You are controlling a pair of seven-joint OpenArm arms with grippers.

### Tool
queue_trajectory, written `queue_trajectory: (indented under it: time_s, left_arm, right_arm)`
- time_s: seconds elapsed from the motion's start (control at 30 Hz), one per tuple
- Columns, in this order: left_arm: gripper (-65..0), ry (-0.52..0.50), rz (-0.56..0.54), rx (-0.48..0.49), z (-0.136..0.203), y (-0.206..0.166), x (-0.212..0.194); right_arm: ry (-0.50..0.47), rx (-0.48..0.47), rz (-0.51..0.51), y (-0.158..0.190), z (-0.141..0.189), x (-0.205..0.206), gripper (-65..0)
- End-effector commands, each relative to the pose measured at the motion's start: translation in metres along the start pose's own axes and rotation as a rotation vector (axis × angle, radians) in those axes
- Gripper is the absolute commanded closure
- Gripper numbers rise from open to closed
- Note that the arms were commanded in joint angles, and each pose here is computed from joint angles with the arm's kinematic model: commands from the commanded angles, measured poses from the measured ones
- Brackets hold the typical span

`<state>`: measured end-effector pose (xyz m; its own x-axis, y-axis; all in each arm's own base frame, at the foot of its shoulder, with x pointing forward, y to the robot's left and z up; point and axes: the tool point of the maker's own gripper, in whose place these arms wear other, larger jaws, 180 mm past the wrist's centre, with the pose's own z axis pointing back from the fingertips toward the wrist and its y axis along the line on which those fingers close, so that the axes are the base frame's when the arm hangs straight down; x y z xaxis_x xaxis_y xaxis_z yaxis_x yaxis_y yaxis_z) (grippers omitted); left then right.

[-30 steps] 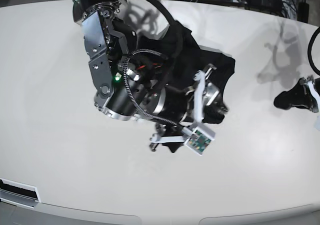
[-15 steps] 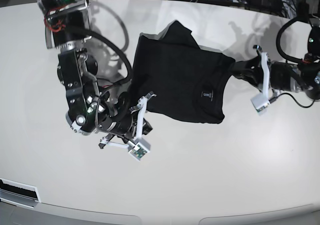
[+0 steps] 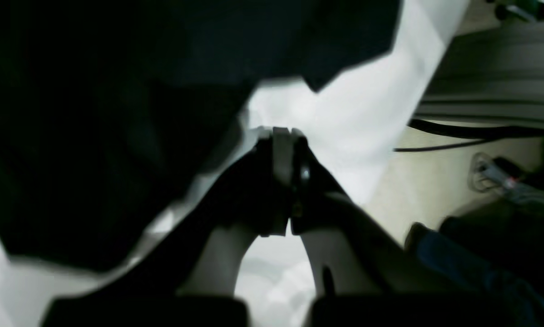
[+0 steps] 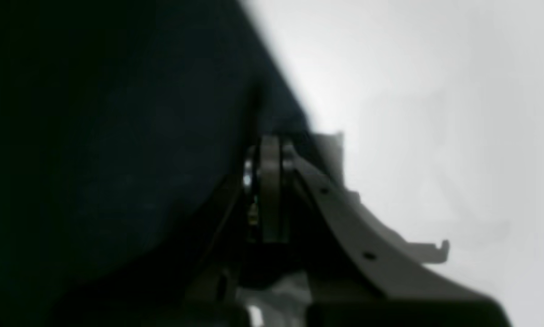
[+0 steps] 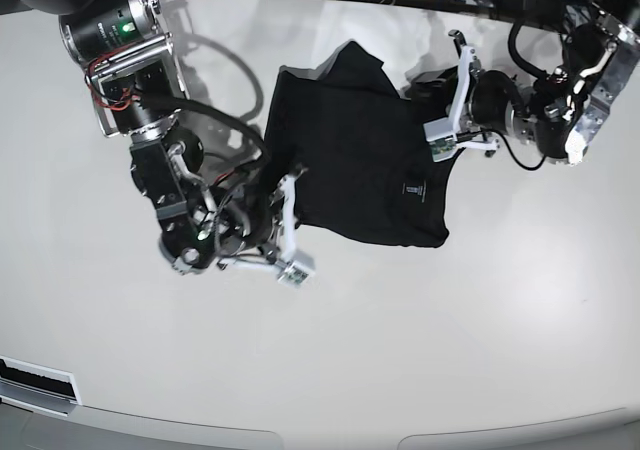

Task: Layout the t-shirt on the table in an organized manner, then fold the t-shirt properly
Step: 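Hold the folded shirt with both grippers and tuck its edges together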

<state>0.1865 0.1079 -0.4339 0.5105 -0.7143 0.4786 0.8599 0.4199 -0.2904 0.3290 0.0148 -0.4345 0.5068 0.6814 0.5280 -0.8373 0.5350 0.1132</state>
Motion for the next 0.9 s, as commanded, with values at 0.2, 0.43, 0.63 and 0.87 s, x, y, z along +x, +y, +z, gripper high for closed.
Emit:
queue_trajectory:
  time_s: [0.2,0.43,0.63,0.87]
  left_arm:
    - [0.0,-0.043,0.061,0.091,-0.015,0.052,0.011]
    - [0.0,-0.119,0.087,0.228,-0.008,0.127,0.045]
    - [0.0,-0.192,0.069,0.387,0.02,0.177,0.097]
    - [0.0,-0.243,0.07,0.483,0.064,0.208,0.138]
  right_arm:
    - [0.065,-0.103,-0.03,-0.022,0.008,-0.011,0.0]
    - [0.091,-0.123,-0.13,-0.033,0.033,-0.028,0.0]
    - [0.012,-0.122,-0.183,-0.015,0.049,-0.034,0.0]
    - [-0.152,-0.207,-0.297,-0.013,0.089,-0.032,0.0]
